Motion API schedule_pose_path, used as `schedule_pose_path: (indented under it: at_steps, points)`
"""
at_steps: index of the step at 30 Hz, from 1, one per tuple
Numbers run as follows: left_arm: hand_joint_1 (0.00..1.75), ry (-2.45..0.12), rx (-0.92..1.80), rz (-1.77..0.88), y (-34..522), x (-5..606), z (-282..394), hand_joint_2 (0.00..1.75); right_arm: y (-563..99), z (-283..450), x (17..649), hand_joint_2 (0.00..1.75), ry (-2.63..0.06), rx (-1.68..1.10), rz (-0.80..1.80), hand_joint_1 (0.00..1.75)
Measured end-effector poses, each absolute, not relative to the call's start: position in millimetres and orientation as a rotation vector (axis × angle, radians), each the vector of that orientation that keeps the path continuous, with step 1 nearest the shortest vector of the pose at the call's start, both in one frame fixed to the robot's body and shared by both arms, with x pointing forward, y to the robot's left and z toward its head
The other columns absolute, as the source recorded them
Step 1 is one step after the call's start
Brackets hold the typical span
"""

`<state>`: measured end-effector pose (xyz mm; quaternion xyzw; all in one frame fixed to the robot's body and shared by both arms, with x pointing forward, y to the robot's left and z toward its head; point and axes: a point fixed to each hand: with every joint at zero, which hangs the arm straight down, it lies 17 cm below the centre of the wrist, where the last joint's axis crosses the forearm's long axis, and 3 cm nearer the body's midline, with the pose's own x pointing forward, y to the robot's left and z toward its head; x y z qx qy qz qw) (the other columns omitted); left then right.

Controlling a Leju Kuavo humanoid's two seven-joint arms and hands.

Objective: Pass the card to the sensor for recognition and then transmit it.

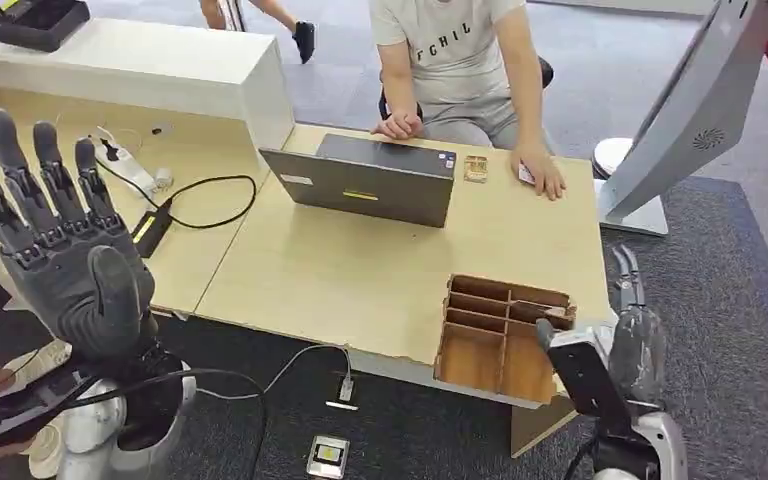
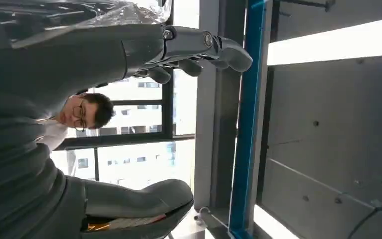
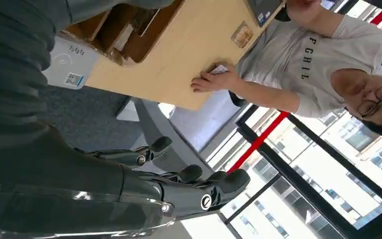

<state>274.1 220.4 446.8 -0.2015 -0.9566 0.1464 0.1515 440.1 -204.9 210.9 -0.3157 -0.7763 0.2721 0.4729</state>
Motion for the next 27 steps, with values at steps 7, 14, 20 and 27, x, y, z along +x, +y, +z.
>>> schedule_pose_path:
  at_steps: [7,14,20,27]
  points:
    - [0.0,-2.74,-0.622,0.403,217.1,273.0,446.8,1.75,-198.3,206.4,436.1,1.75,-1.884,-0.776,0.724,0.0]
    - [0.0,-2.739,-0.639,0.391,215.0,272.7,447.2,1.75,-192.9,197.7,436.4,1.75,-1.85,-0.797,0.787,0.0]
    - [0.0,-2.745,-0.668,0.372,212.3,271.0,449.3,1.75,-190.2,183.8,439.2,1.75,-1.795,-0.822,0.848,0.0]
    - [0.0,-2.759,-0.671,0.372,212.8,271.1,453.9,1.75,-181.8,169.8,443.4,1.75,-1.75,-0.795,0.898,0.0]
